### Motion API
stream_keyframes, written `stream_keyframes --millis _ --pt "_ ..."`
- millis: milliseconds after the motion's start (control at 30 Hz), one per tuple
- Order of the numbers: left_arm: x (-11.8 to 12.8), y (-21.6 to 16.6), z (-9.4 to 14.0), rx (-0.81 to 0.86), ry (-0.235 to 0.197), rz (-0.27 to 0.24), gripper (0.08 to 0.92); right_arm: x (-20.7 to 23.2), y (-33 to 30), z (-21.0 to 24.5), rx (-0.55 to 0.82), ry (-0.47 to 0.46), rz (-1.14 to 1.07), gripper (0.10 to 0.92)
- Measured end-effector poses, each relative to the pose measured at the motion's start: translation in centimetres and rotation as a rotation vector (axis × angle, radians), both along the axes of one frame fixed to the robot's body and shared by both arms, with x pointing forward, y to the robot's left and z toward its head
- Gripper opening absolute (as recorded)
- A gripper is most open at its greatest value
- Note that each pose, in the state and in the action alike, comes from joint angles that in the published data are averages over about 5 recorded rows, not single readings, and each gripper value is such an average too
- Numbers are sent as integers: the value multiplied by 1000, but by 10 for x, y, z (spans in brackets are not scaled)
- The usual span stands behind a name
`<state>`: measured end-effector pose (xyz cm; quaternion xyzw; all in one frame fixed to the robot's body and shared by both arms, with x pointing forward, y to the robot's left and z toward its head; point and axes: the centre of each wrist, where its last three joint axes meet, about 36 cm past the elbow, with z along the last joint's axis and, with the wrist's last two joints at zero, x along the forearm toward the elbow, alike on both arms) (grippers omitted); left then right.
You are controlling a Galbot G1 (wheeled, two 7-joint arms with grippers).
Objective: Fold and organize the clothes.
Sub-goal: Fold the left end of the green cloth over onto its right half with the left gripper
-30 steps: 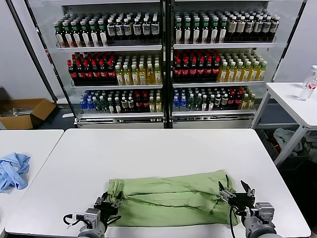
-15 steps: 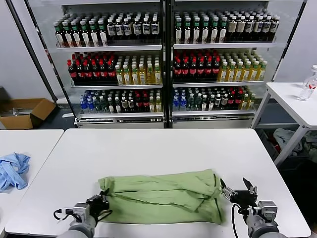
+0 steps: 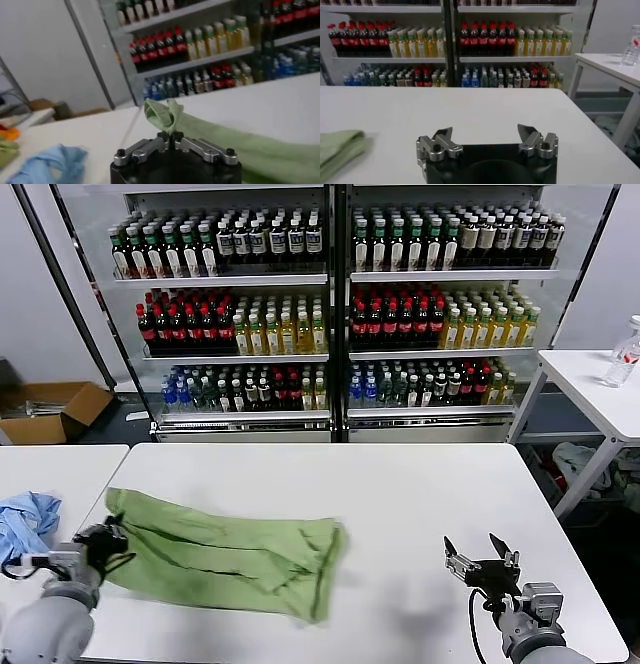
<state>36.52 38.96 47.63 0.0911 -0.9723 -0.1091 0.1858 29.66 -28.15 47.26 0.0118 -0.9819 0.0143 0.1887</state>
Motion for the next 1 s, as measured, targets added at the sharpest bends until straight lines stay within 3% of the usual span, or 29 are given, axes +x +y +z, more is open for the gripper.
stream_keyframes --millis 100,233,400,633,1000 --pt "-1 -8 16 -66 -27 -27 107 -1 0 0 -1 1 1 823" --pt "-7 -32 31 -206 -55 -100 107 -2 0 0 -4 1 4 822" --pt "-13 -69 36 -387 -52 -201 107 -3 -1 1 -9 0 5 823" --pt "-15 -113 19 -520 9 -288 107 -3 -1 2 -11 -4 5 823" --pt "-17 -175 -20 -499 119 -383 134 -2 -1 0 -6 -2 0 823"
